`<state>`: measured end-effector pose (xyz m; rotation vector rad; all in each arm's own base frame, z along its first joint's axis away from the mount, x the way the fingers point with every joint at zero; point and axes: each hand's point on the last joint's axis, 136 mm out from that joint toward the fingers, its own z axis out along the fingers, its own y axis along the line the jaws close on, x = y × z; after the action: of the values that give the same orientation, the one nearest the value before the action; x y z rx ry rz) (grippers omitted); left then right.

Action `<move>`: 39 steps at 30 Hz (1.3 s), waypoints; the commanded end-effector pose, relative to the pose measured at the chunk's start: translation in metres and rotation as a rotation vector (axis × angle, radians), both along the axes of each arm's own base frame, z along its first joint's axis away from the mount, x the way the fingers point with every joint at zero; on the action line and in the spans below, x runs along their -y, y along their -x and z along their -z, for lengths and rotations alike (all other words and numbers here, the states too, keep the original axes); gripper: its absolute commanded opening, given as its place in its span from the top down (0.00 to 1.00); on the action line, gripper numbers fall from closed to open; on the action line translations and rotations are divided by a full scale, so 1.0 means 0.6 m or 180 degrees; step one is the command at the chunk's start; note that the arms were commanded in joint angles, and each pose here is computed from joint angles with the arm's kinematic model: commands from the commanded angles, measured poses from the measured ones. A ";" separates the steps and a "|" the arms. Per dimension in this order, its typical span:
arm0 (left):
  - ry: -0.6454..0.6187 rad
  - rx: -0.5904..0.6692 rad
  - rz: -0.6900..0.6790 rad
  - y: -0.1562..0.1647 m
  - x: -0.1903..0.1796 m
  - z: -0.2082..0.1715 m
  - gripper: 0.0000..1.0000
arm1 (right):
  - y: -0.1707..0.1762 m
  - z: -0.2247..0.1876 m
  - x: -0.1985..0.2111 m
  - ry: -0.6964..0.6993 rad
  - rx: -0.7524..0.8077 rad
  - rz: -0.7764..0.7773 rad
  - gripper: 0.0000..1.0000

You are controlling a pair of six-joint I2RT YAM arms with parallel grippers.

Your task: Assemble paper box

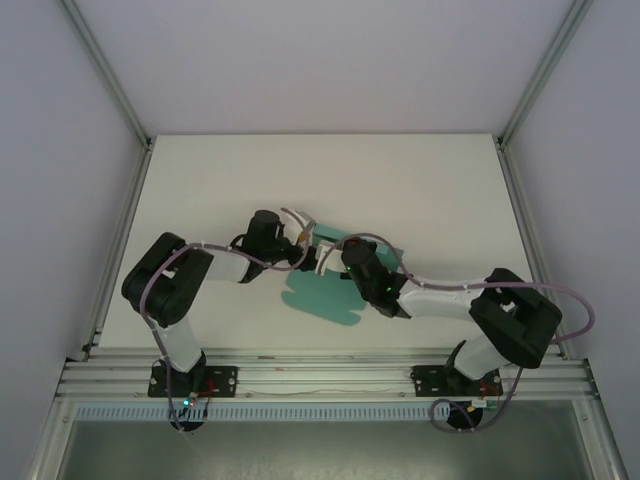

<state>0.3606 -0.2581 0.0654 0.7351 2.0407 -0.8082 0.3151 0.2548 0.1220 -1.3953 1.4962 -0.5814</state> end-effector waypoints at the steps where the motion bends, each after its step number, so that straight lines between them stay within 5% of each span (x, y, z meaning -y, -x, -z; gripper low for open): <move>1: 0.0137 0.0249 0.0189 -0.024 0.025 -0.040 0.21 | 0.042 0.043 -0.042 -0.0039 -0.0447 -0.0428 1.00; 19: -0.0079 0.0278 -0.0214 -0.059 0.042 -0.028 0.80 | 0.039 0.057 -0.064 -0.0221 -0.0614 -0.0425 1.00; 30: -0.0096 0.0416 -0.1190 -0.088 -0.002 -0.034 0.82 | 0.027 0.050 -0.046 -0.0572 -0.0555 -0.0101 1.00; 36: -0.0052 0.0590 -0.1196 -0.094 0.020 -0.051 0.82 | 0.017 0.048 -0.042 -0.0720 -0.0634 -0.0041 1.00; 39: 0.0153 0.0584 -0.0772 -0.070 0.053 -0.062 0.82 | 0.010 0.039 -0.037 -0.0735 -0.0619 -0.0029 1.00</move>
<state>0.3915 -0.2714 0.0683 0.5228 2.0461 -0.5469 0.3330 0.2487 0.1219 -1.1825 1.6462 -0.4833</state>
